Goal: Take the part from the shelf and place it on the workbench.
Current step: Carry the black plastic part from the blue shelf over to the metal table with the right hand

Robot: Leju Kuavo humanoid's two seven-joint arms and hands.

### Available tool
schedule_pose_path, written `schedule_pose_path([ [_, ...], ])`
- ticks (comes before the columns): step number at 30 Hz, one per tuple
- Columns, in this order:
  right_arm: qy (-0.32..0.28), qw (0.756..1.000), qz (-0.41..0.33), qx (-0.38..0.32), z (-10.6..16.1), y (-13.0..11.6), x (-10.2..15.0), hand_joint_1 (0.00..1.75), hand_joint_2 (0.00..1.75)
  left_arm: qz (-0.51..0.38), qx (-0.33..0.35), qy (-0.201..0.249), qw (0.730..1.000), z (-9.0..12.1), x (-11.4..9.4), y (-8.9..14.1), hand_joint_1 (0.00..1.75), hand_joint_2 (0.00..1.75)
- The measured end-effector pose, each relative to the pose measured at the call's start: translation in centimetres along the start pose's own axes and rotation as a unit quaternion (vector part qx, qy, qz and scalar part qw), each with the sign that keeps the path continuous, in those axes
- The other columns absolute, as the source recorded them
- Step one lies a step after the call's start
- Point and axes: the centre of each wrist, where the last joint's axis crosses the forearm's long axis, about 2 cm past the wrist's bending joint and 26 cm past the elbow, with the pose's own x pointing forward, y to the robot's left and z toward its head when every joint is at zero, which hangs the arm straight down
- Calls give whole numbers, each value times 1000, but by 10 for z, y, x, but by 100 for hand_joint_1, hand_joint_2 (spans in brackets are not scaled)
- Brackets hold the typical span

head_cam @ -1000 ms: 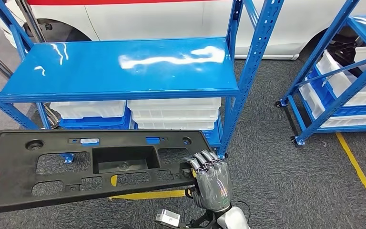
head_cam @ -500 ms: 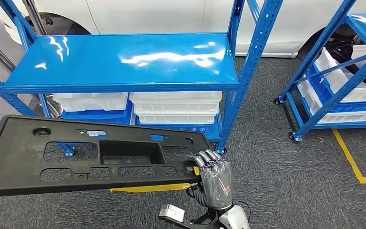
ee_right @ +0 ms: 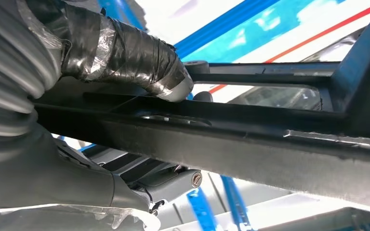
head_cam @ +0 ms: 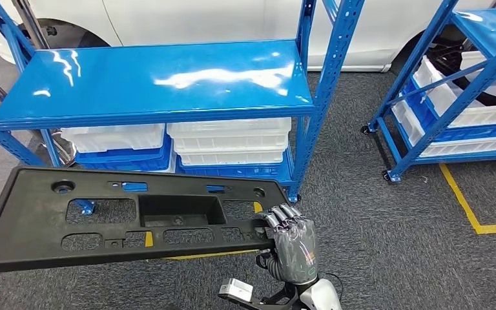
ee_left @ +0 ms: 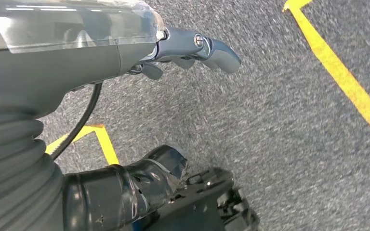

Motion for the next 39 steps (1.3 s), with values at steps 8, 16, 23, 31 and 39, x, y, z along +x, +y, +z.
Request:
schedule_pose_path([
  [8, 9, 1000, -7, 6, 2, 2, -2, 175, 175, -2, 0, 3, 1000, 1, -2, 0, 0, 175],
  [16, 12, 1000, -8, 11, 3, 3, -3, 175, 175, -2, 1, 4, 1000, 1, -2, 0, 0, 175],
  [23, 15, 1000, -9, 14, 5, 3, -4, 175, 175, -2, 0, 5, 1000, 1, -2, 0, 0, 175],
  [31, 16, 1000, -9, 15, 6, 3, -4, 175, 175, -2, 1, 4, 1000, 1, -1, 0, 0, 175],
  [39, 16, 1000, -9, 15, 6, 4, -3, 175, 175, -2, 0, 6, 1000, 2, -3, -1, 0, 175],
])
